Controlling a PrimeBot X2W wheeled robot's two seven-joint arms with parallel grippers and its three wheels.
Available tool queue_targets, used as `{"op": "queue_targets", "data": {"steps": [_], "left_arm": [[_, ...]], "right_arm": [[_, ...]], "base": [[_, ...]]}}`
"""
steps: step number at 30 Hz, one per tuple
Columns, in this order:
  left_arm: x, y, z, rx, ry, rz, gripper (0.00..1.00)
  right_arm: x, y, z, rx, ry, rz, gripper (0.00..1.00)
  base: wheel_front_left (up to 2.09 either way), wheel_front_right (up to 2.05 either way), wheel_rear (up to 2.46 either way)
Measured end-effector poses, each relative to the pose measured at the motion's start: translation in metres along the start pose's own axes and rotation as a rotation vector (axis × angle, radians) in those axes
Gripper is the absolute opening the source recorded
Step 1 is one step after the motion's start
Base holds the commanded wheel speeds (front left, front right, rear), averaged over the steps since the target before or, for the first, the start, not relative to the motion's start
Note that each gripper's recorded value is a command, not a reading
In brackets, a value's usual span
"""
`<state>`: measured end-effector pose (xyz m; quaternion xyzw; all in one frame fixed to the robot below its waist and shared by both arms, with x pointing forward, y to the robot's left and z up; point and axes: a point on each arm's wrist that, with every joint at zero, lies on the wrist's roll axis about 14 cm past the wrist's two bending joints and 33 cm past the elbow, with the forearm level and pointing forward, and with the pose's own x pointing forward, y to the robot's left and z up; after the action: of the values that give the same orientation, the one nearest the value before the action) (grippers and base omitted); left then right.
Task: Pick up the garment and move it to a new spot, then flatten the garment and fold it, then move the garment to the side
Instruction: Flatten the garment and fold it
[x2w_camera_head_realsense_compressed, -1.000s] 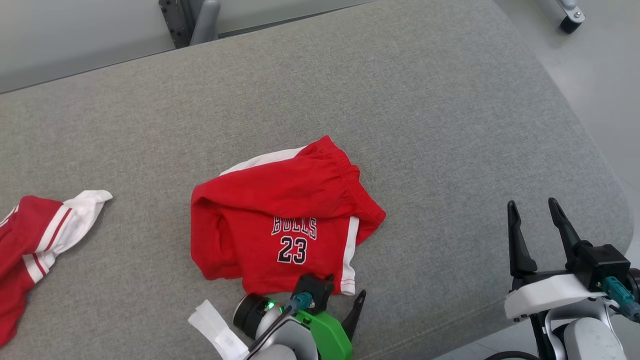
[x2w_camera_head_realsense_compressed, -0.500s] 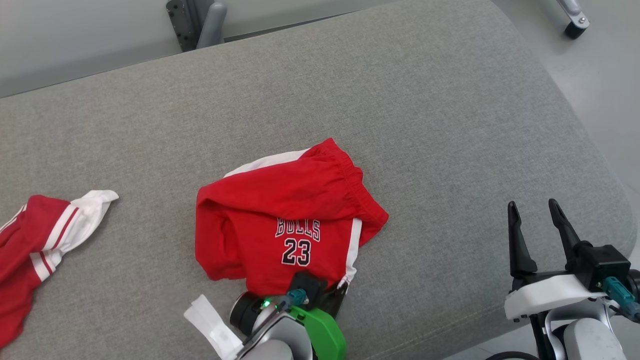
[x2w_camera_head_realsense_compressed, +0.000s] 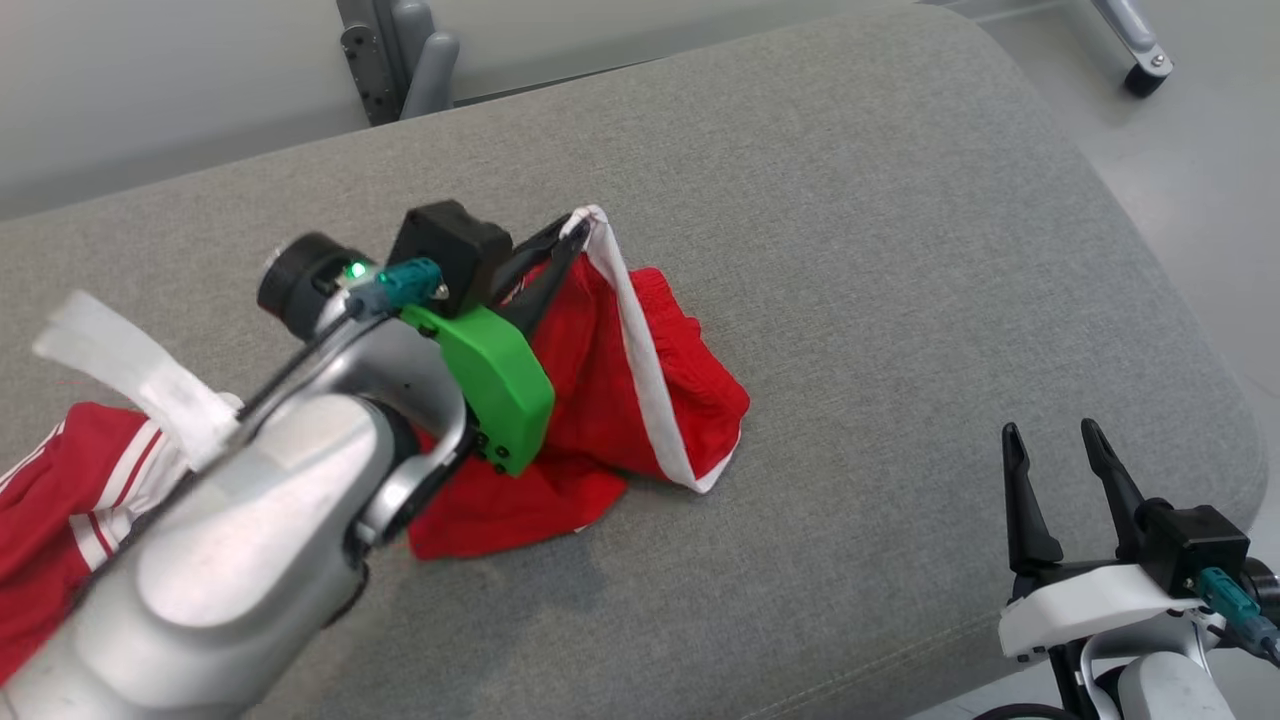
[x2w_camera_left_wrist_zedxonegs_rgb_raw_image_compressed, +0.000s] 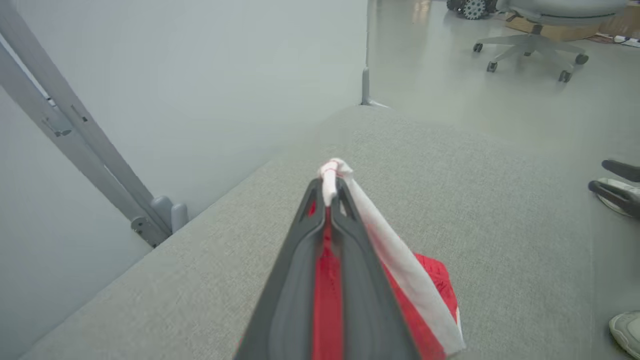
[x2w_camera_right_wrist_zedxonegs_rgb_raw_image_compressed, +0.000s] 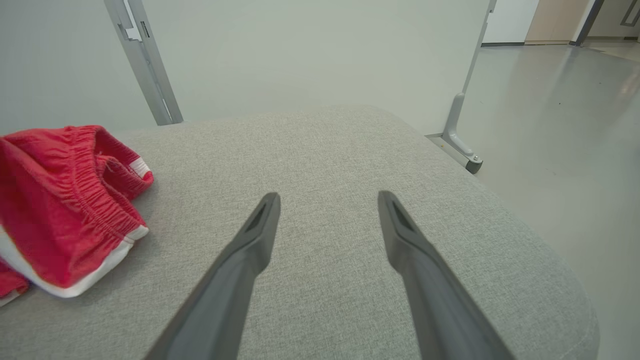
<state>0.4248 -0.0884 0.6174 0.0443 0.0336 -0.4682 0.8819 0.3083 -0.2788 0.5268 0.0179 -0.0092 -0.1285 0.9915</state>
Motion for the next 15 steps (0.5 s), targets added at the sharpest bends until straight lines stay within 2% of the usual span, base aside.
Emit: {"op": "queue_targets", "data": {"steps": [2, 6, 15], "left_arm": [[-0.004, 0.008, 0.025, 0.069, -0.008, -0.009, 0.00], [-0.005, 0.009, 0.077, 0.140, -0.055, -0.040, 0.00], [0.007, -0.015, 0.155, 0.283, -0.147, -0.107, 0.00]], "right_arm": [[-0.001, -0.001, 0.000, 0.008, 0.000, -0.004, 1.00], [-0.003, -0.003, 0.000, 0.019, -0.001, -0.011, 1.00], [-0.008, -0.011, 0.006, 0.033, -0.019, -0.037, 1.00]], "base": [[0.00, 0.00, 0.00], [0.00, 0.00, 0.00], [0.00, 0.00, 0.00]]}}
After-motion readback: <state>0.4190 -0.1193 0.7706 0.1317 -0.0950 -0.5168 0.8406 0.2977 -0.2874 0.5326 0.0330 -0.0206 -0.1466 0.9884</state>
